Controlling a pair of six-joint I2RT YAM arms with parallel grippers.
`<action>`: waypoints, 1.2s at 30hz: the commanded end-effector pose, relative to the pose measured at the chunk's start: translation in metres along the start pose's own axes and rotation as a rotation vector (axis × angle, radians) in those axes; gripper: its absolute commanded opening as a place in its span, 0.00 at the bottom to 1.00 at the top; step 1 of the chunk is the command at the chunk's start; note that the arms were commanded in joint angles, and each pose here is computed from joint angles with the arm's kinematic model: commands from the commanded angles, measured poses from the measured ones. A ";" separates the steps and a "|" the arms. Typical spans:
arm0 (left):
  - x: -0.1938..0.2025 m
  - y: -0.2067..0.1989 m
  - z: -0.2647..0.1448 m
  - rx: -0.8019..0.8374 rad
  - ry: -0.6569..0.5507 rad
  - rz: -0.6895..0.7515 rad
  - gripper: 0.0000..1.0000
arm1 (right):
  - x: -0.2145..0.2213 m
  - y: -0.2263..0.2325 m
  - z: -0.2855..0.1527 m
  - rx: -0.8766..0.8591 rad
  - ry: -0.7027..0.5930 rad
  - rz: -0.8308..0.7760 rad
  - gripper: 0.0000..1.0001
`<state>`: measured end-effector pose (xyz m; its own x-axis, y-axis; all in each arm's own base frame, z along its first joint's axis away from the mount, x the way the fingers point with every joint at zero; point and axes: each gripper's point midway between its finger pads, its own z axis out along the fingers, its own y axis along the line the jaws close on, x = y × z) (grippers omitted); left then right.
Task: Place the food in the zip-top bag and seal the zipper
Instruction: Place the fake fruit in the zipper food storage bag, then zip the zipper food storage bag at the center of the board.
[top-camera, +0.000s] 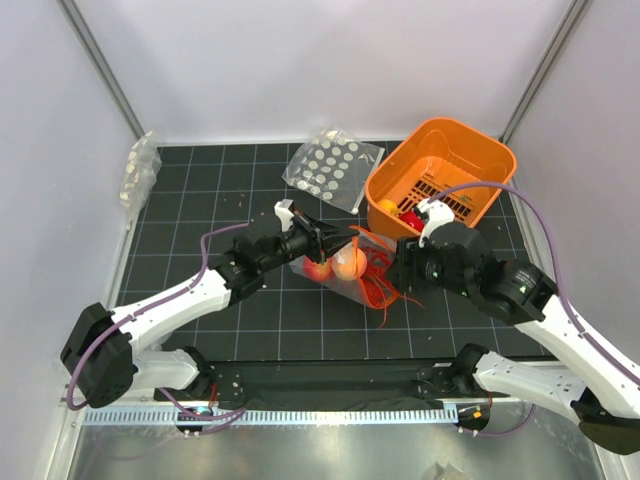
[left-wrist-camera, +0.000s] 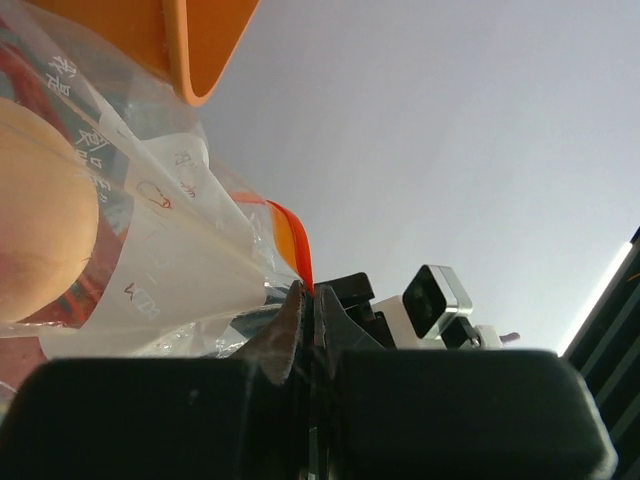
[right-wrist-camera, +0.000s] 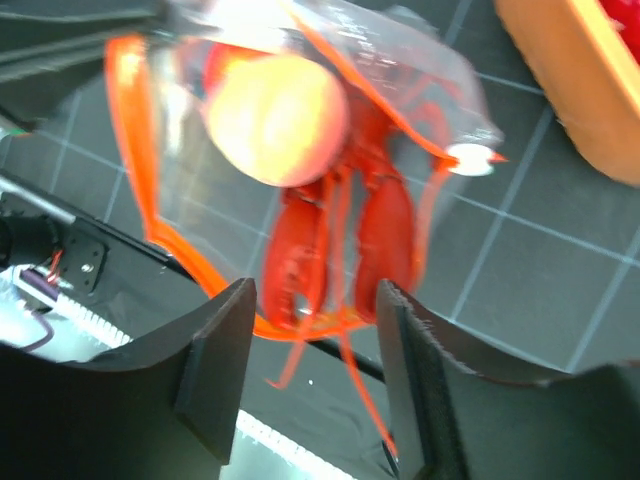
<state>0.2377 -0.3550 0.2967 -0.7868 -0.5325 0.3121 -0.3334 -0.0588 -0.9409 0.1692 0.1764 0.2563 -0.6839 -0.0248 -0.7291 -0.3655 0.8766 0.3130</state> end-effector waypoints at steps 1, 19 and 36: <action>0.011 -0.035 -0.009 0.101 0.033 0.019 0.00 | 0.005 -0.020 -0.003 0.106 0.004 0.042 0.55; 0.011 -0.036 -0.015 0.097 0.036 0.038 0.00 | 0.032 -0.029 0.067 0.184 0.138 0.171 0.18; 0.037 0.018 -0.040 -0.397 0.291 0.610 0.00 | -0.046 -0.013 0.036 0.194 -0.002 0.139 0.01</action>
<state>0.2067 -0.3504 0.3123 -0.9468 -0.2960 -0.1264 -0.0096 0.4186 -0.9081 0.2149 0.1797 0.2364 -0.7597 0.0741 -0.6460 -0.1370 0.9529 0.2704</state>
